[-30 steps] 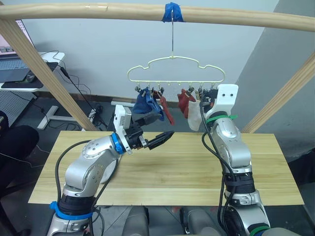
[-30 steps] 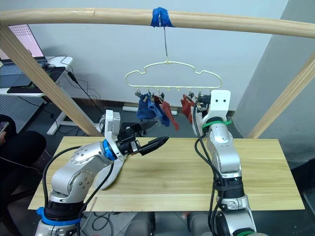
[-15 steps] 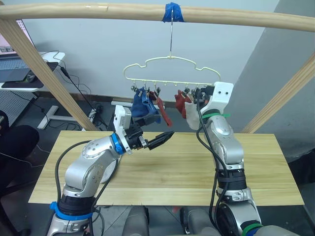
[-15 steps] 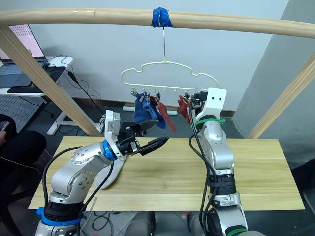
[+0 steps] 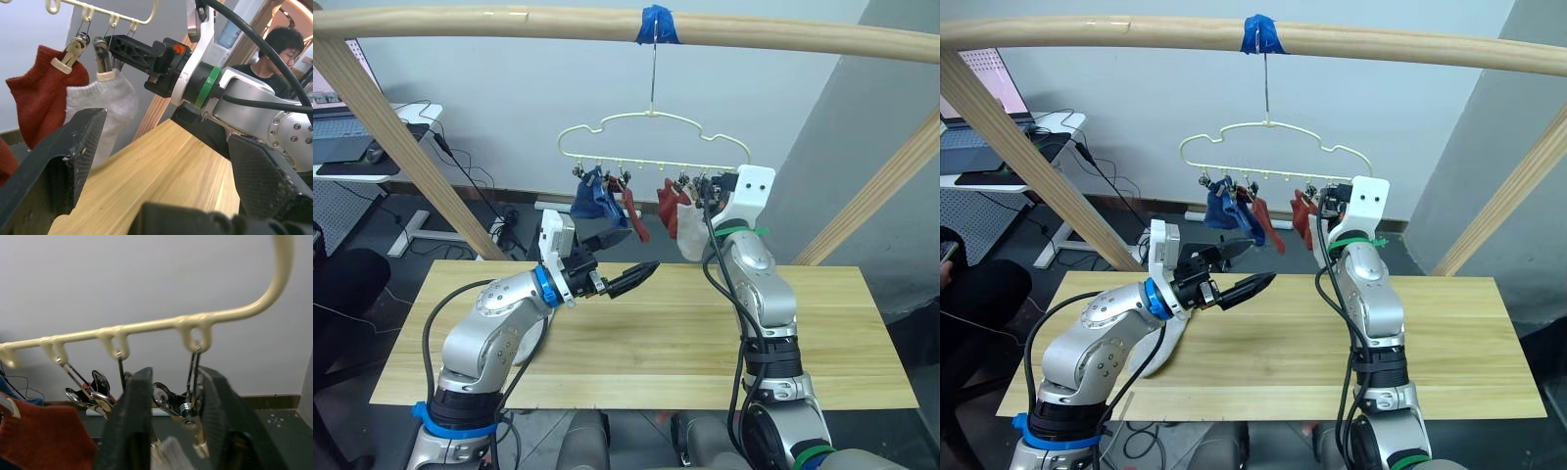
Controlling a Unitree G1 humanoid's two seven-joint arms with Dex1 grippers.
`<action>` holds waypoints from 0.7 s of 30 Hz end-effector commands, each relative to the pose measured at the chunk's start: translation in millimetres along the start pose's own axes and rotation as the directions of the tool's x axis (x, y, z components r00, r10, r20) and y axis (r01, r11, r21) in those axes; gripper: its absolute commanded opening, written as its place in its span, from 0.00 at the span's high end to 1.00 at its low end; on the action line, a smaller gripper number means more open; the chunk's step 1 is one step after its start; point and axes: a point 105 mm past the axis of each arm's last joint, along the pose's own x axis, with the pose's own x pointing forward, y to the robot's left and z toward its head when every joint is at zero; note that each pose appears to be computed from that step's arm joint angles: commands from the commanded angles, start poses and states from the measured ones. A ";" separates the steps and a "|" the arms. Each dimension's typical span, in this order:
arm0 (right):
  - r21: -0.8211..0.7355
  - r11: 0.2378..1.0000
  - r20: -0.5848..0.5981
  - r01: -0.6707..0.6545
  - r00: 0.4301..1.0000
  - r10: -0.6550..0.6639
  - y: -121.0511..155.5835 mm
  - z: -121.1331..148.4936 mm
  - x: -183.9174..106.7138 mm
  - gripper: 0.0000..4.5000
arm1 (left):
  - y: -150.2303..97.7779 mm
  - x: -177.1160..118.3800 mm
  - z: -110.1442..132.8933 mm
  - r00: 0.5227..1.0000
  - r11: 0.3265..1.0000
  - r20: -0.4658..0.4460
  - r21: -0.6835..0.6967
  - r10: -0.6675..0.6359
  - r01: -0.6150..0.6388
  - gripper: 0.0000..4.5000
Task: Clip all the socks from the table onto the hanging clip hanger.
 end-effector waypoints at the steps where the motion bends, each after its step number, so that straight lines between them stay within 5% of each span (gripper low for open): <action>1: -0.005 1.000 0.070 0.007 0.998 -0.007 -3.2 19.4 0.3 0.96 | -9.4 4.4 8.3 0.999 0.999 0.029 0.032 -0.027 0.026 0.00; 6: -0.052 0.999 0.069 -0.002 0.998 0.006 -13.7 21.9 -3.0 1.00 | -9.1 4.9 4.8 1.000 0.999 0.010 0.026 -0.023 0.023 0.00; 12: -0.254 0.944 -0.045 -0.210 0.978 0.206 -22.3 27.4 -9.1 1.00 | 28.8 -27.1 -38.0 0.971 0.986 -0.174 0.044 0.165 -0.160 0.00; 16: -0.327 0.858 -0.193 -0.397 0.916 0.350 -20.1 27.2 -15.8 1.00 | 51.3 -65.2 -77.1 0.887 0.961 -0.368 0.109 0.277 -0.255 0.00; 21: -0.297 0.804 -0.307 -0.515 0.849 0.431 -14.7 30.7 -25.6 1.00 | 84.2 -106.4 -100.7 0.758 0.879 -0.446 0.236 0.477 -0.414 0.00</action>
